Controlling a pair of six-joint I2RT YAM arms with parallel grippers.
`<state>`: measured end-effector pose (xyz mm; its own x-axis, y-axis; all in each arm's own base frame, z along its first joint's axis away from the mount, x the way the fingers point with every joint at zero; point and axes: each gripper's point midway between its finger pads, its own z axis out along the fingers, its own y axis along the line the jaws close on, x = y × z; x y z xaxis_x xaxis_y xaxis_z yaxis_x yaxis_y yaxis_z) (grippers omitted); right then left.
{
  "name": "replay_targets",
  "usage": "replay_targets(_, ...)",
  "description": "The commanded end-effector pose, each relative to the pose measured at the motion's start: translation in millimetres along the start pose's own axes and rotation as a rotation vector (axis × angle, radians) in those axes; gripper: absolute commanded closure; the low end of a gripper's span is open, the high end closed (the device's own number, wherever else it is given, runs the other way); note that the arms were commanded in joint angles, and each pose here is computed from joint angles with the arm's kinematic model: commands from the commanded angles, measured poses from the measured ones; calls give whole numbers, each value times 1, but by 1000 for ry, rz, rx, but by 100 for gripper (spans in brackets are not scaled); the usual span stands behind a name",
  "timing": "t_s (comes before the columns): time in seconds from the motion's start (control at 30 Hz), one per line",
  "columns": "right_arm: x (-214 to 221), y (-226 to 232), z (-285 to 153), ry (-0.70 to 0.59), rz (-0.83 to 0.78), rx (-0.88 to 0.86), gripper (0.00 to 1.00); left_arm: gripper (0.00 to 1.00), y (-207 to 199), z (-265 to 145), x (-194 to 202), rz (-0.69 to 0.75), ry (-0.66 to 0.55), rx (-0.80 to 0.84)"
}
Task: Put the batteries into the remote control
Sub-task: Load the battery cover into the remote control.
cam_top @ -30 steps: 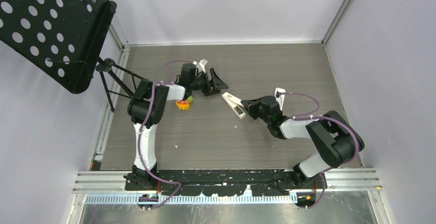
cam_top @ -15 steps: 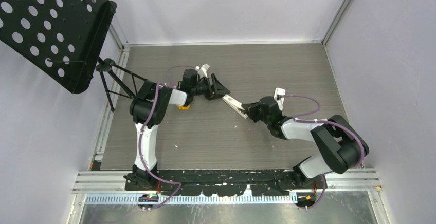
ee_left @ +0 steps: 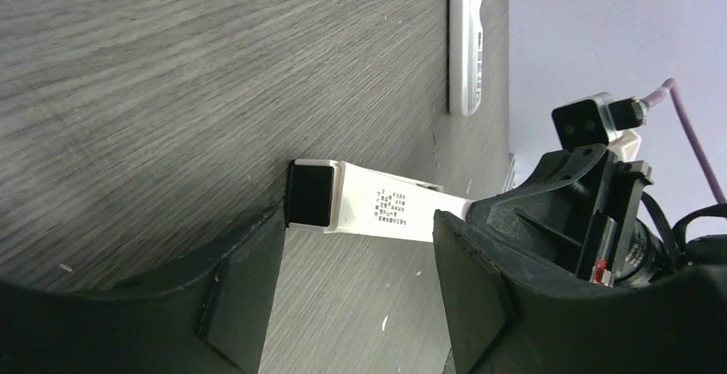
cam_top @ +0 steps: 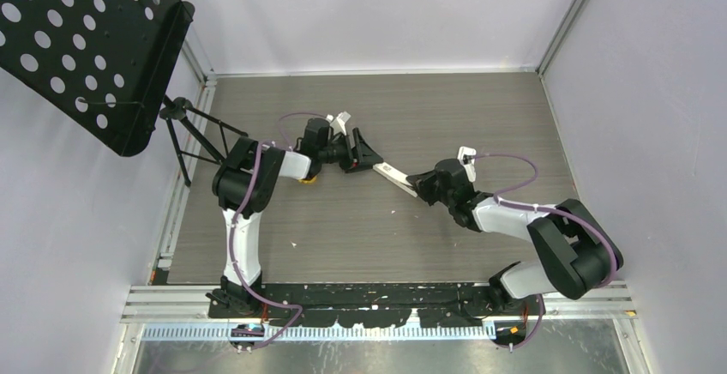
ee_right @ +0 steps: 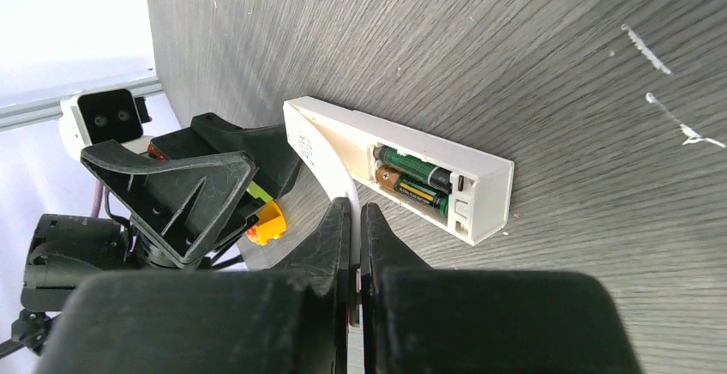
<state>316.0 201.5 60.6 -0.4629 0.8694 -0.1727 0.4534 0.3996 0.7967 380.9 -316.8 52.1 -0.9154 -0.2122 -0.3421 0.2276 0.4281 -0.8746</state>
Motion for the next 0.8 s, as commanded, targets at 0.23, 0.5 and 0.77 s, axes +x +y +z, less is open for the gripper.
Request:
replay_targets(0.23,-1,-63,1,34,-123,234,100,40,3,-4,2,77,61,-81)
replay_targets(0.5,3,-63,5,60,-122,232,100,46,14,-2,14,106,114,-139)
replay_targets(0.77,-3,-70,-1,44,-131,262,100,47,26,2,14,92,112,-194)
